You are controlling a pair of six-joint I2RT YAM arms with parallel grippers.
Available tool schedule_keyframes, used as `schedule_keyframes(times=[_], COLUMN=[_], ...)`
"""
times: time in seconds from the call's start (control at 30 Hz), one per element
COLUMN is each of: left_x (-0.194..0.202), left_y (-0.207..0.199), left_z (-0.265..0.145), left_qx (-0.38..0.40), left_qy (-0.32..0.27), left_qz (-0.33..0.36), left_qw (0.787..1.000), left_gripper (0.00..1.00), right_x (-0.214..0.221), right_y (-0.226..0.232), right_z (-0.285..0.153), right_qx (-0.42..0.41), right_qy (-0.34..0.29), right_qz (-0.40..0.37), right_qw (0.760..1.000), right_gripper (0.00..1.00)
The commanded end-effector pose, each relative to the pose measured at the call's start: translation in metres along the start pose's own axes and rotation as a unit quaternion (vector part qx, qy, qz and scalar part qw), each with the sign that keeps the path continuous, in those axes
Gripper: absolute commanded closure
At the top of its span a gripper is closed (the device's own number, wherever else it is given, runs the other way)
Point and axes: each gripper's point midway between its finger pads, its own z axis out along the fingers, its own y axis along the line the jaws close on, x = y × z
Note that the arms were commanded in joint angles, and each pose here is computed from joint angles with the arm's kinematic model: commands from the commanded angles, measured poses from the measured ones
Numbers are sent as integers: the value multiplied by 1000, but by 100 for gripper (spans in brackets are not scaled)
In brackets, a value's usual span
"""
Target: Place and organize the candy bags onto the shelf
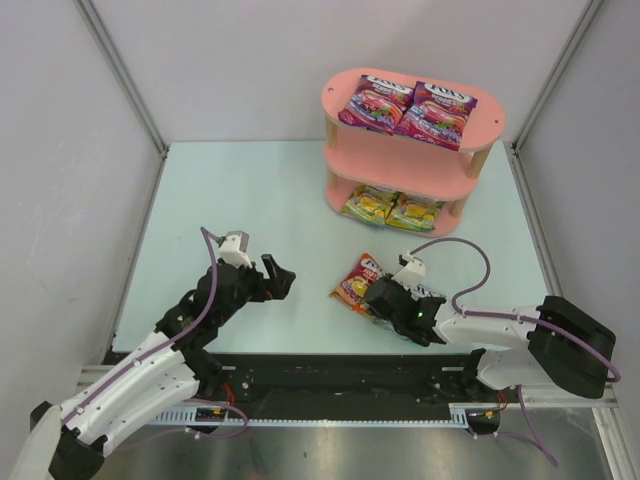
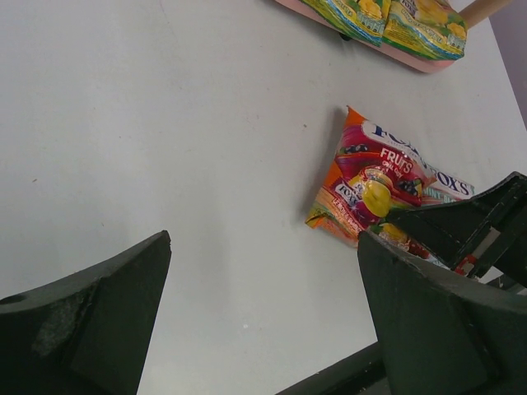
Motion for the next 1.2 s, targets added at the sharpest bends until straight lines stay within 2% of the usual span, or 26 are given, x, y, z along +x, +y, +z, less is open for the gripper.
schedule_keyframes(times=[0.0,0.07,0.1,0.2,0.3,0.4,0.47,0.6,0.7,1.17], left_x=[-4,-3,-3,-2,-2,-3,-3,-1,0,-1], left_y=[0,1,1,1,-1,-2,-2,-1,0,-4], left_z=[0,1,1,2,4,5,5,5,5,12], left_qx=[0,-2,-2,-1,1,1,1,0,-2,1], left_qy=[-9,-9,-9,-6,-3,-3,-4,-1,1,8], left_qz=[-8,-8,-8,-7,-6,-5,-6,-4,-3,7], left_qw=[1000,1000,1000,1000,1000,1000,1000,1000,1000,1000], left_gripper=[0,0,0,0,0,0,0,0,0,0], right_x=[-32,-50,-60,-85,-112,-141,-158,-209,-229,-308], right_y=[3,17,24,48,54,54,63,65,78,115], right_z=[-13,-20,-27,-45,-56,-61,-73,-84,-92,-57], right_qx=[-16,-43,-63,-130,-159,-177,-213,-233,-266,-311], right_qy=[-73,-106,-124,-167,-200,-224,-243,-314,-331,-357], right_qz=[-58,-81,-130,-199,-214,-210,-205,-204,-204,-185], right_qw=[996,990,982,957,943,935,924,898,882,861], right_gripper=[100,100,100,100,100,100,100,100,100,100])
